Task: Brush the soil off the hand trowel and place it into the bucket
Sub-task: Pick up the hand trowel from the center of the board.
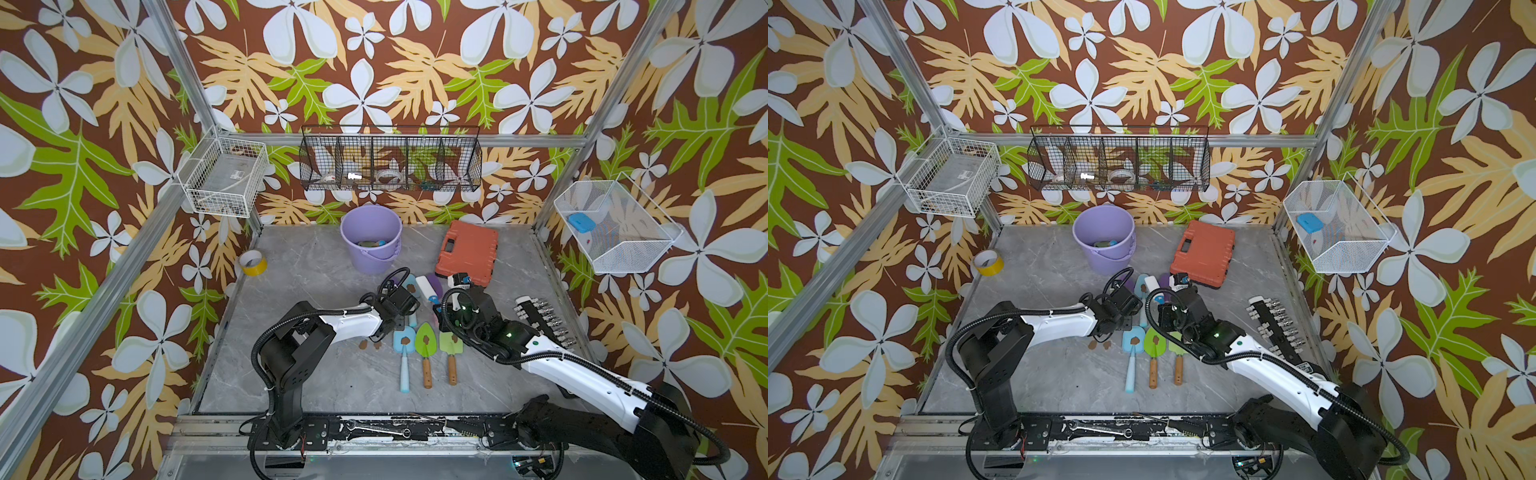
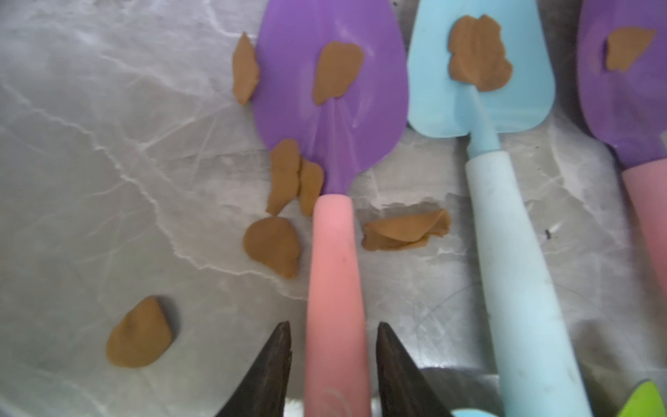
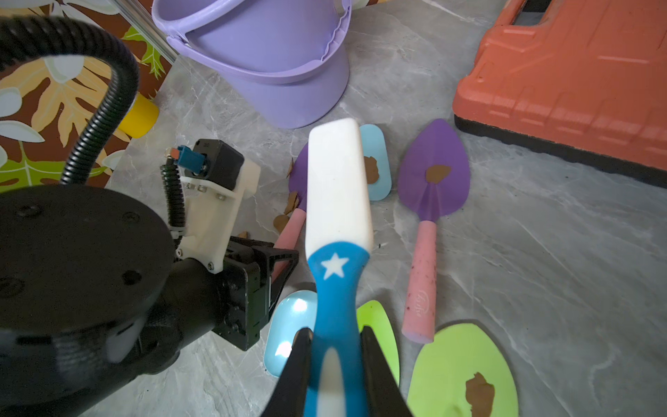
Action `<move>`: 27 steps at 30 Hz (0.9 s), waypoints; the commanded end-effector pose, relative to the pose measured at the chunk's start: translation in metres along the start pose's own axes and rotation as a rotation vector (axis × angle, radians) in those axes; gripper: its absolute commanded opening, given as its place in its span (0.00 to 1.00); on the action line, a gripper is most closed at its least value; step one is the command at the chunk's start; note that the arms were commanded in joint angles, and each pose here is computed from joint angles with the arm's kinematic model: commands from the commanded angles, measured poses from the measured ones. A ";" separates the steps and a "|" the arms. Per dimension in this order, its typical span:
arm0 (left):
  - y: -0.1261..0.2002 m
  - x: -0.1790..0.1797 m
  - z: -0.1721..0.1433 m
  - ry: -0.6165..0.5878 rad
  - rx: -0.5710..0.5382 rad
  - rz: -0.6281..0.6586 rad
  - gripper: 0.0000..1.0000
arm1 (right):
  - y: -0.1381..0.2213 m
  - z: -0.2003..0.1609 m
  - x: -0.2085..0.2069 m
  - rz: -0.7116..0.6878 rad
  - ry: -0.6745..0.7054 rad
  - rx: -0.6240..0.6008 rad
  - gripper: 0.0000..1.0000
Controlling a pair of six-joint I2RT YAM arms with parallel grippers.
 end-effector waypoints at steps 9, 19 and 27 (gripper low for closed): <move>-0.003 0.004 -0.003 -0.038 0.001 0.011 0.30 | 0.002 0.009 0.003 0.010 -0.012 -0.037 0.00; 0.019 0.002 0.016 -0.096 -0.037 0.018 0.00 | 0.001 0.010 0.005 0.017 -0.020 -0.030 0.00; 0.056 0.018 0.019 -0.115 -0.028 0.024 0.00 | 0.002 0.010 0.007 0.040 -0.034 -0.034 0.00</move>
Point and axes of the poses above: each gripper's point midway between its finger pads, its own y axis back along the fingers, its own x axis along the line the jaws close on, z = x × y, the point moved 6 cm from there along y, back along the fingers, and after that the axes turned 11 degrees about y, right-handed, at the moved point
